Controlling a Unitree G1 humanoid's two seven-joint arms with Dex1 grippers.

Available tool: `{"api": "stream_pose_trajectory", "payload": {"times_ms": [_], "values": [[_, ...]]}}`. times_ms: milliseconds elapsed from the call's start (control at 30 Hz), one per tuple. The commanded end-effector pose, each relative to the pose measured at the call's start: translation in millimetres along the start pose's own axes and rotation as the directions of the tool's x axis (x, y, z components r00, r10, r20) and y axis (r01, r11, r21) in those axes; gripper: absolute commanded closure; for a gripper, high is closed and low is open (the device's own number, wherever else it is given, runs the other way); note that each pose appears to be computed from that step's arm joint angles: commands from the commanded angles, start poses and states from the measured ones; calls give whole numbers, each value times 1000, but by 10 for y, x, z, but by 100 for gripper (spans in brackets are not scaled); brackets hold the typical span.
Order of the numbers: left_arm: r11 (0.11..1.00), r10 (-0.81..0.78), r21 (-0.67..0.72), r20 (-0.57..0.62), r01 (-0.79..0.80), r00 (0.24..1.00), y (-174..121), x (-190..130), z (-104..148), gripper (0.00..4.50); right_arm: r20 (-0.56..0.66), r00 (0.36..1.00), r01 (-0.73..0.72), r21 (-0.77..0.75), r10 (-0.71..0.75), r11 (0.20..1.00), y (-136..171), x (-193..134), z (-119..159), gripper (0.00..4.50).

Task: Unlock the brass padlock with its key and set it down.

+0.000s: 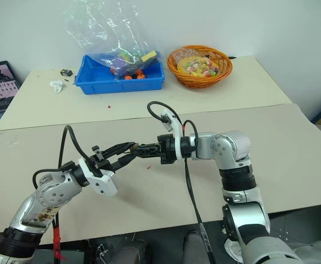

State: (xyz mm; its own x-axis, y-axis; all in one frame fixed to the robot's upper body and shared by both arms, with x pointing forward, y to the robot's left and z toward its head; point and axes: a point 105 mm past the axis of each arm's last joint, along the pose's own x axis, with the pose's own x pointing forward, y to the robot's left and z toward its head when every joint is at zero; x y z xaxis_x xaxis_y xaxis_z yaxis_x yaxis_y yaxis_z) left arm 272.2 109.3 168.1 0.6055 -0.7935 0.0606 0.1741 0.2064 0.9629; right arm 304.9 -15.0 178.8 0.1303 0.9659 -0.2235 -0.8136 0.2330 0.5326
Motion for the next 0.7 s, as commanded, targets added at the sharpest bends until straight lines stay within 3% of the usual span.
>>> {"api": "stream_pose_trajectory", "payload": {"times_ms": [33,133,200,300,600,700], "values": [[1000,8,13,67,-9,998,28,31,152,369,66,997,-40,-41,42,998,118,-42,202,431],[1000,15,0,73,-15,997,37,27,157,369,62,997,-35,-41,37,999,110,-37,192,431],[1000,16,-6,74,-16,997,41,27,158,267,59,998,-32,-39,35,999,104,-34,184,431],[1000,6,-1,74,-5,997,30,26,157,181,57,998,-27,-37,29,999,94,-31,174,450],[1000,10,8,75,-10,997,54,7,153,181,59,998,0,-26,2,1000,23,-57,149,450],[999,29,-34,60,-27,998,112,-36,117,181,67,996,58,-8,-57,998,-142,-139,129,450]]}}
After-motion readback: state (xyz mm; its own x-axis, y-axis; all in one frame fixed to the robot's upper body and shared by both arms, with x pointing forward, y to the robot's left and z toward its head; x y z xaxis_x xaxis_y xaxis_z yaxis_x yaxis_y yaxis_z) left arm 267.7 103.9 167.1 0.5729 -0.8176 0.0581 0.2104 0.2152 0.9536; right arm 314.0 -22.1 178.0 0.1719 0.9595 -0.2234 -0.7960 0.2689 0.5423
